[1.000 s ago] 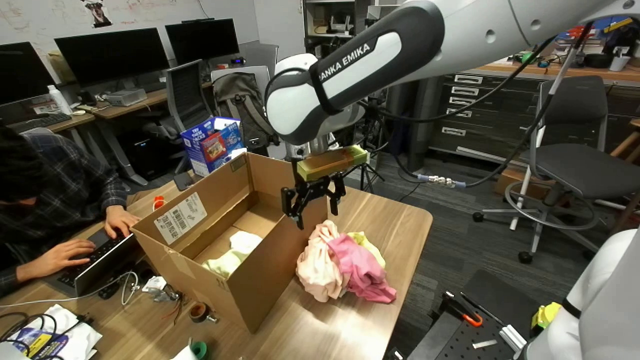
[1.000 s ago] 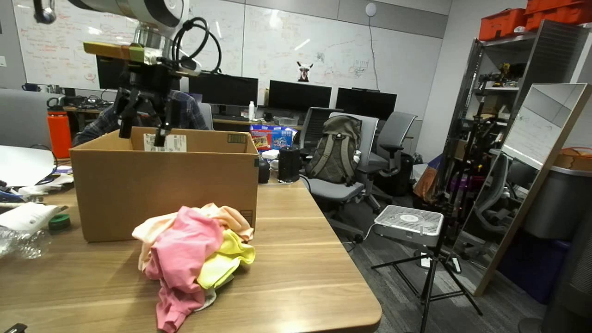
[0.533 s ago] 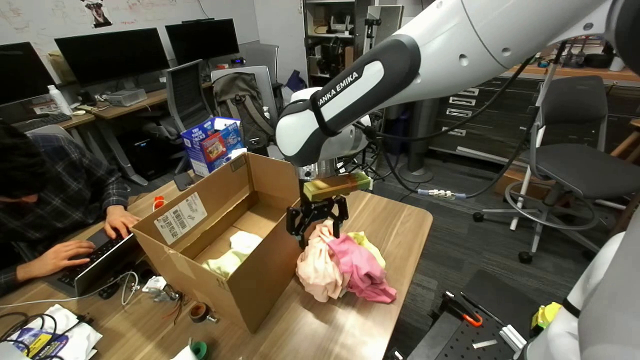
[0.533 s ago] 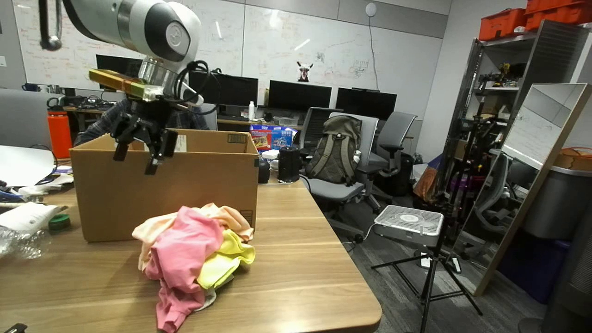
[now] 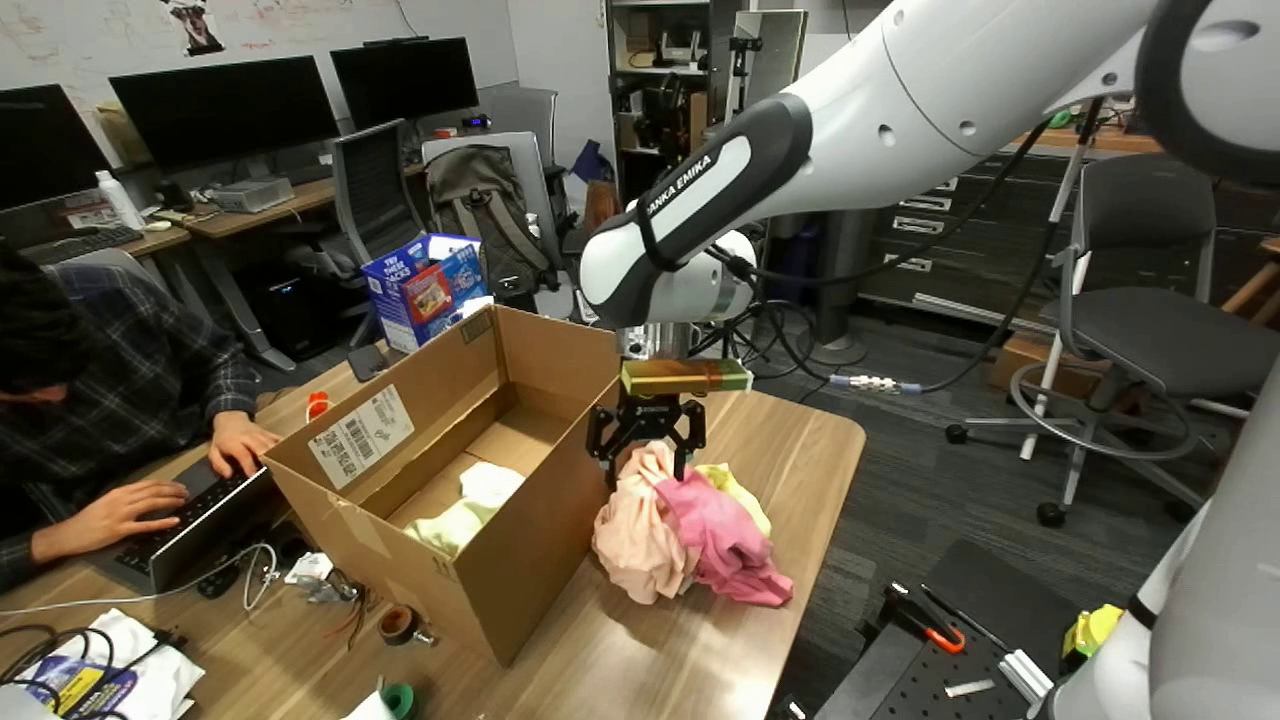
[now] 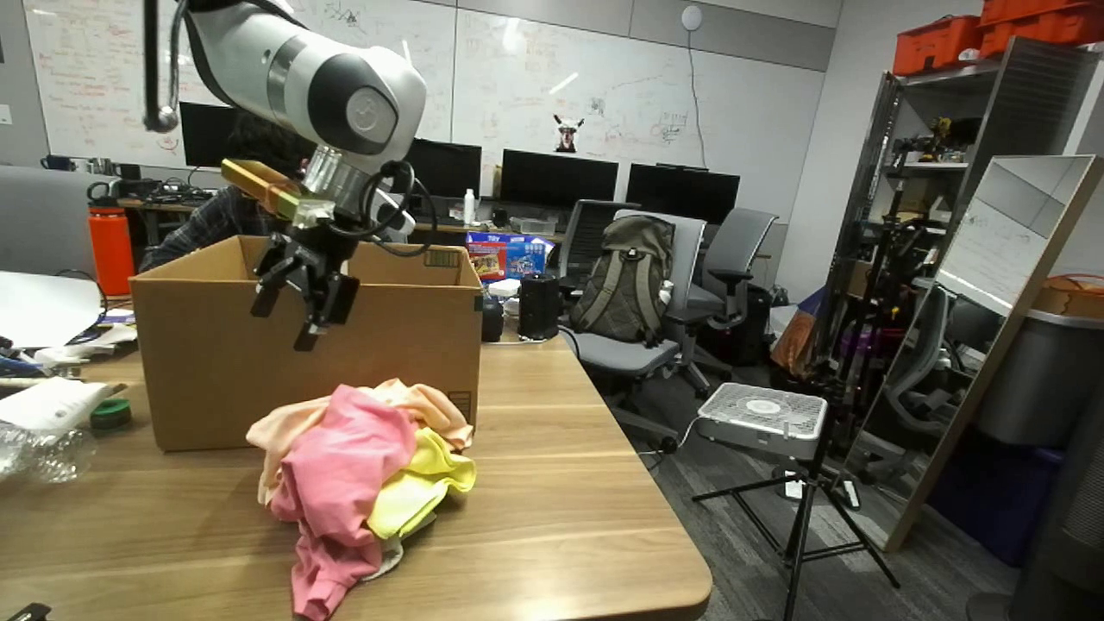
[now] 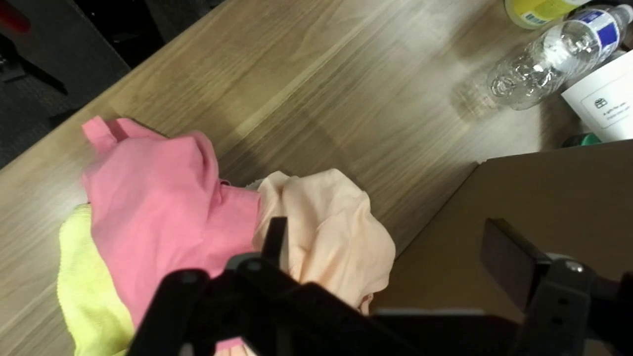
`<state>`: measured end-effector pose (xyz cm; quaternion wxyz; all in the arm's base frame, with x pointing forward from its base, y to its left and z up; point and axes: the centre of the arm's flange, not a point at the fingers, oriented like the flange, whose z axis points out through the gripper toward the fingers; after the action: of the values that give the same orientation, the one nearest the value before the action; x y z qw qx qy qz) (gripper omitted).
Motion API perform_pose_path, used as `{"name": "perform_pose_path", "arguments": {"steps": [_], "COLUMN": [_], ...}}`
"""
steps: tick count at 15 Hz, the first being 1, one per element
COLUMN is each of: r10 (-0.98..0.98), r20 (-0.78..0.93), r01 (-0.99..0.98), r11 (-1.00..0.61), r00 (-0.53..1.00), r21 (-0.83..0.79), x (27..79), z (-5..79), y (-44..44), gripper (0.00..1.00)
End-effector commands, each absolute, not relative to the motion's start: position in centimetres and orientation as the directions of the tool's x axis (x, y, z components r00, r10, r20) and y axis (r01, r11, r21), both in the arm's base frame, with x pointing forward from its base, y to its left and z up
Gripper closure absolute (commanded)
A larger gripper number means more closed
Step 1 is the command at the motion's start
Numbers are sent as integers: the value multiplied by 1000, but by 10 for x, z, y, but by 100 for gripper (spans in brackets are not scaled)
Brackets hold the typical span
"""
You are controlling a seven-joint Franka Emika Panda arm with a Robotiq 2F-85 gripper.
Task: Put the shirts and towels in the box
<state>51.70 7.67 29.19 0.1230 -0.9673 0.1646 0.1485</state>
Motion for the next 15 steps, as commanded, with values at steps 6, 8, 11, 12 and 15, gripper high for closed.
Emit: {"name": "perform_pose_path", "arguments": {"steps": [6,8,11,12,15], "r10": [-295,-263,-246,-246,-261], "r20": [-324,-308,-278,-259,-203], "r01": [-367,-335,-313,-308,-304], "r11": [-910,-918,-922,-922,-926], "r00": [899,914,929,934,944], "r21": [-190,-210,-229,-234,-225], "x": [501,496,497,500,506], "z": [270,265,256,253,245], "y": [71,74,70,66,54], "gripper": [0,0,0,0,0]}}
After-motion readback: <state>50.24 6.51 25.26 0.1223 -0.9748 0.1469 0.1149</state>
